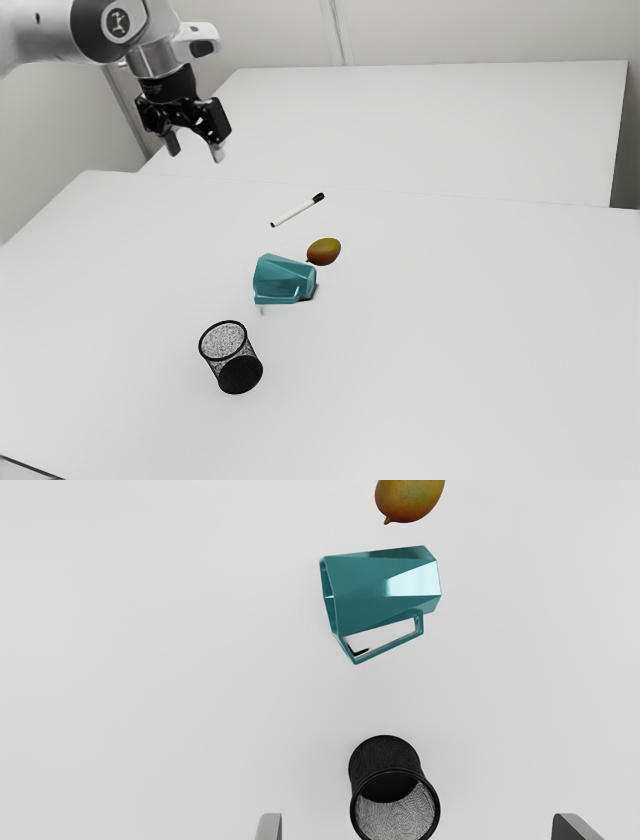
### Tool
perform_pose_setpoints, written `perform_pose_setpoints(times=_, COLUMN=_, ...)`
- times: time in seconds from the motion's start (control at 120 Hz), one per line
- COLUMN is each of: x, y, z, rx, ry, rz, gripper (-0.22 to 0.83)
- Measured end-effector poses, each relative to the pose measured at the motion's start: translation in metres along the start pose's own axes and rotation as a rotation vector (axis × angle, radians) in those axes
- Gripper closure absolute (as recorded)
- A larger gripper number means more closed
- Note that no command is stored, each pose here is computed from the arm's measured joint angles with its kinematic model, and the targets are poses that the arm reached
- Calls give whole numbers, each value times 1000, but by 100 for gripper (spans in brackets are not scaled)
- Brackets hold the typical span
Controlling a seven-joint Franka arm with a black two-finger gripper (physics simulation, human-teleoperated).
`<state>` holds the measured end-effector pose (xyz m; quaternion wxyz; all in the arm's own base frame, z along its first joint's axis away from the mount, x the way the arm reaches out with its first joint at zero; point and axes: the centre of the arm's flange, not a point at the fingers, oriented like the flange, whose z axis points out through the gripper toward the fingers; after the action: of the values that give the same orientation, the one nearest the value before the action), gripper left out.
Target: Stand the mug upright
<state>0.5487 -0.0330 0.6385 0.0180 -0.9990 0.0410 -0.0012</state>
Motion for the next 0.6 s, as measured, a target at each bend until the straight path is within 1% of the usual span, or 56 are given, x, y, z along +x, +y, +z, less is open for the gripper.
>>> perform_pose_setpoints(times=0.233, x=3, y=5, z=2, rx=5, ry=-4, rz=8, gripper=2)
perform_pose_setpoints(times=0.392, x=18, y=5, z=14, rx=-3, ry=-21, rz=10, gripper=2)
perform_pose_setpoints(times=0.6, x=26, y=-42, z=34, rx=-102, ry=-35, rz=-54, gripper=2)
